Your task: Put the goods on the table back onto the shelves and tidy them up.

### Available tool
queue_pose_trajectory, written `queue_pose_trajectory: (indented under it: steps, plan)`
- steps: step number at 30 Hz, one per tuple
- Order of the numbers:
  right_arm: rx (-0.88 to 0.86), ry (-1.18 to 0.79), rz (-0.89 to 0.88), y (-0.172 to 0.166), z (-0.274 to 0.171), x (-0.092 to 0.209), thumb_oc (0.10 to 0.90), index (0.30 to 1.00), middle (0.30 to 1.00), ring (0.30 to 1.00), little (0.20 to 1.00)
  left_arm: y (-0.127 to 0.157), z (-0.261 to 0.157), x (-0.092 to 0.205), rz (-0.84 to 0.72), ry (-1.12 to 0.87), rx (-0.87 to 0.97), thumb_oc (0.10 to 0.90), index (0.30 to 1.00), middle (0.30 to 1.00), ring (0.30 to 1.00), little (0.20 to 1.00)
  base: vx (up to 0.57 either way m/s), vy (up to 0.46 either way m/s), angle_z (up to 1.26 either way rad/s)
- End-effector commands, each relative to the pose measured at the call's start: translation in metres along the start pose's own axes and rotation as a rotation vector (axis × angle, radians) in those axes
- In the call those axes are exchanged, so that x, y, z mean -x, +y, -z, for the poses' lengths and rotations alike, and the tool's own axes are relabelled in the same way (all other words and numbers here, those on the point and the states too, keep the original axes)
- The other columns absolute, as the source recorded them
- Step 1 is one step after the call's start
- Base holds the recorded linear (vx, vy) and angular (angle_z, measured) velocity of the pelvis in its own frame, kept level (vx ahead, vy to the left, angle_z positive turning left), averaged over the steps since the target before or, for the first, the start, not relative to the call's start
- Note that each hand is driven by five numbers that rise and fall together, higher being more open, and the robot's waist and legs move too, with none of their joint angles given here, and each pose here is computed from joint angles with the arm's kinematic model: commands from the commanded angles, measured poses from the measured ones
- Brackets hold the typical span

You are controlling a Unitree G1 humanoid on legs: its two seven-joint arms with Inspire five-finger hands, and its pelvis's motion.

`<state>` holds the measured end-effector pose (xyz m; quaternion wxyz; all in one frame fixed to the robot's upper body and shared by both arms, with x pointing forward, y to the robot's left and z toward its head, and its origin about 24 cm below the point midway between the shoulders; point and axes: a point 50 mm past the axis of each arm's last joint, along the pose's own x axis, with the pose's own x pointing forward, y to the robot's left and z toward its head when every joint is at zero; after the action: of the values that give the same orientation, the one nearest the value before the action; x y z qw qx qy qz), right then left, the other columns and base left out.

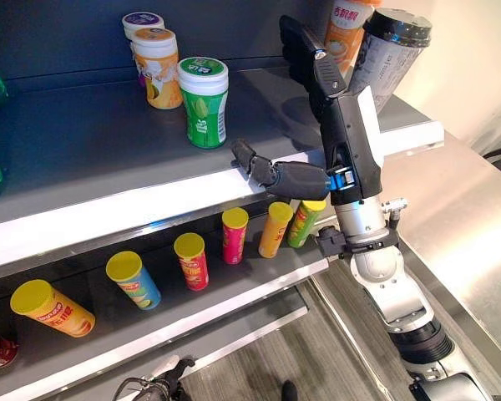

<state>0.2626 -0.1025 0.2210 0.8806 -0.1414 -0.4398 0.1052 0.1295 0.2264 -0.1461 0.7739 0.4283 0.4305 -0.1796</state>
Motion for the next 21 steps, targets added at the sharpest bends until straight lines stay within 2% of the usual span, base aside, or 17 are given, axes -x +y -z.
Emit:
queue_pose_trajectory:
  steps: [1,21]
  plan:
    - [-0.091,0.059,-0.124,0.035,0.007,0.003,0.8,0.9,0.9,0.9,0.9,0.035,-0.026,-0.007,-0.121,-0.112,-0.006,0.8,0.9,0.9,0.9,0.9,0.0,0.0,0.0]
    - [-0.107,0.042,-0.152,0.044,0.003,0.003,0.8,0.9,0.9,0.9,0.9,0.035,-0.022,-0.006,-0.141,-0.107,0.03,0.8,0.9,0.9,0.9,0.9,0.0,0.042,0.02]
